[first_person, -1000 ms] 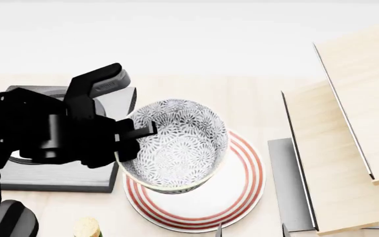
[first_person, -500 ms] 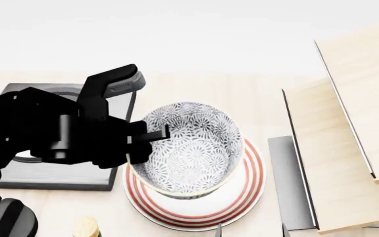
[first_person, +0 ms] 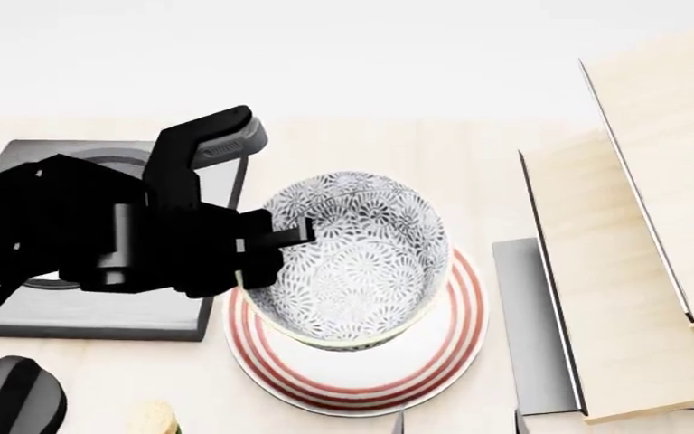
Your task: Pick up the akita bowl and put it on the plate.
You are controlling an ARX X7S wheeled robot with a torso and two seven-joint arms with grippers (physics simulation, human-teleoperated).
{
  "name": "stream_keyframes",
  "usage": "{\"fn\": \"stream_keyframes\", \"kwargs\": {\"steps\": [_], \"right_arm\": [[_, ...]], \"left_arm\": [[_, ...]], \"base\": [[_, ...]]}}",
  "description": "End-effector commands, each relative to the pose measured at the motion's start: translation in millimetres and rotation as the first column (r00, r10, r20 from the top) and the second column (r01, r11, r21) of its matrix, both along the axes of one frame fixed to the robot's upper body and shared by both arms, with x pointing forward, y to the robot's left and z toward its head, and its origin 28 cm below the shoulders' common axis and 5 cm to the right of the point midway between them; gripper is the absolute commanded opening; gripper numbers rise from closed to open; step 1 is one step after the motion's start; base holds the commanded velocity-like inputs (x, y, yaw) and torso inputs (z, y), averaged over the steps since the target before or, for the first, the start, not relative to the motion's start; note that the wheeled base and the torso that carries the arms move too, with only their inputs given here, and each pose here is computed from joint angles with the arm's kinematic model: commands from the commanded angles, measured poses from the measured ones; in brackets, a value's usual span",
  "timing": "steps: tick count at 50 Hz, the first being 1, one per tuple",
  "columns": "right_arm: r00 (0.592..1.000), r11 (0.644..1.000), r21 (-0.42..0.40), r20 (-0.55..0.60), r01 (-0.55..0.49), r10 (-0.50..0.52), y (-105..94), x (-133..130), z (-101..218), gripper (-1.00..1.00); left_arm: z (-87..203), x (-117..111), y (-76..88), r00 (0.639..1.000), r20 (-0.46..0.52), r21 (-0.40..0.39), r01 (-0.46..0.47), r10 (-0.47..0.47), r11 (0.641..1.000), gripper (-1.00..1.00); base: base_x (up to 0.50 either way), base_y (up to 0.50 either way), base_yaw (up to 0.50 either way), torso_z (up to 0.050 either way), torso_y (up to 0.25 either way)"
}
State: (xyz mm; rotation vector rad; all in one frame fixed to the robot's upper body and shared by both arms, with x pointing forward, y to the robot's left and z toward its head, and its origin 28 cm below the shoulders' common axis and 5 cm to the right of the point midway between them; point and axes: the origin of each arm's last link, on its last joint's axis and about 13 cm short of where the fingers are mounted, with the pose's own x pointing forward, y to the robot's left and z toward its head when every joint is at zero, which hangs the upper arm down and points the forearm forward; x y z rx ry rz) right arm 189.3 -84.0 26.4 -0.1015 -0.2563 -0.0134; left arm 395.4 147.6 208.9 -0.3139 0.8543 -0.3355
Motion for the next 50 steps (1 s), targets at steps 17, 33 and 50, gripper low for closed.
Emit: {"fn": "stream_keyframes", "kwargs": {"steps": [17, 33, 50], "right_arm": [[1.0, 1.0, -0.001, -0.001, -0.006, 0.006, 0.8, -0.9, -0.9, 1.0], [1.0, 1.0, -0.001, -0.001, -0.015, 0.015, 1.1, -1.2, -1.2, 1.0], [1.0, 1.0, -0.002, -0.003, -0.028, 0.028, 2.9, -3.5, -2.2, 1.0]], "left_arm": [[1.4, 1.5, -1.4, 1.0, 0.027, -0.046, 0.013, -0.012, 0.999, -1.0], [5.4, 4.8, -4.7, 0.997, 0.076, -0.128, 0.002, 0.007, 0.992, -1.0], [0.7, 7.1, -2.9, 0.995, 0.092, -0.159, -0.025, 0.04, 0.987, -1.0]], "base": [[0.0, 0.0, 0.0, 0.003, -0.038], [0.0, 0.0, 0.0, 0.006, -0.061], [0.0, 0.0, 0.0, 0.008, -0.004]]}}
